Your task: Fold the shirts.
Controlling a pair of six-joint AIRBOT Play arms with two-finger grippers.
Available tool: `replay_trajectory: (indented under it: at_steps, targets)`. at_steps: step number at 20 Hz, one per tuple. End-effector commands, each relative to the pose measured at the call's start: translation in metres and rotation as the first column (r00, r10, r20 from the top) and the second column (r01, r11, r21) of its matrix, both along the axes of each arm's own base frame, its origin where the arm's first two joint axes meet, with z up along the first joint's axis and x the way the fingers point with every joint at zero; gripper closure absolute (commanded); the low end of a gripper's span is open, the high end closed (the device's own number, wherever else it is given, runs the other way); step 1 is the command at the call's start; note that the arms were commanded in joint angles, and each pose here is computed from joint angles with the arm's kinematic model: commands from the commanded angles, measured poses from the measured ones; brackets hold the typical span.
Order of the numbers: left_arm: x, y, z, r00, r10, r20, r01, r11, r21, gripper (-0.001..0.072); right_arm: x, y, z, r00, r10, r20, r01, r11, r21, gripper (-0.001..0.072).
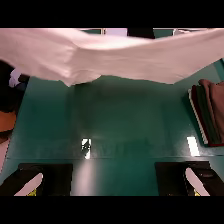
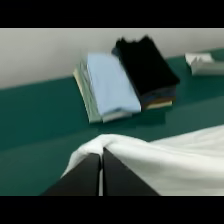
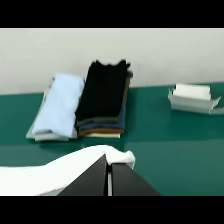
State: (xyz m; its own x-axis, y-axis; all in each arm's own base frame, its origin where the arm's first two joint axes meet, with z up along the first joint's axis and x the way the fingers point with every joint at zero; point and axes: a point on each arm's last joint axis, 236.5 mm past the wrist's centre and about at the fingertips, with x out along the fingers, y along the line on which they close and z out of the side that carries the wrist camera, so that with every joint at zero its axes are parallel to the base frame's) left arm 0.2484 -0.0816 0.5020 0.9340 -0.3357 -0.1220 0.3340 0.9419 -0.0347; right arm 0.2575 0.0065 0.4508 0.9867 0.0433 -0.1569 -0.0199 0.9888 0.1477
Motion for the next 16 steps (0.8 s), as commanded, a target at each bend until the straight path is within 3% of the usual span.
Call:
replay_trajectory:
  at_steps: [1,4,7,11,16]
  targets:
    - [-0.073,0.014,0.080,0.953,0.043,0.300,-0.029,0.998,-0.049,0.0688,-0.048,-0.001,0.052,0.992,-0.032,0.126,0.037,0.998,-0.044,0.0698]
    - [-0.088,0.038,0.095,0.920,0.135,0.369,-0.123,0.991,-0.055,0.0688,-0.050,-0.014,0.051,0.995,-0.082,0.053,0.085,0.994,-0.067,0.0698]
    - [-0.055,0.056,0.064,0.941,0.213,0.261,-0.217,0.976,-0.012,0.0688,-0.025,-0.017,0.033,0.995,-0.079,-0.059,0.074,0.995,-0.069,0.0698]
    - [0.050,0.052,-0.071,0.966,0.228,-0.122,-0.214,0.970,0.117,0.0687,0.042,-0.026,-0.048,0.950,-0.065,-0.307,0.055,0.998,-0.042,0.0699]
    - [0.163,0.037,-0.282,0.789,0.220,-0.573,-0.112,0.970,0.218,0.0685,0.122,-0.038,-0.231,0.711,-0.028,-0.703,0.047,0.999,0.008,0.0698]
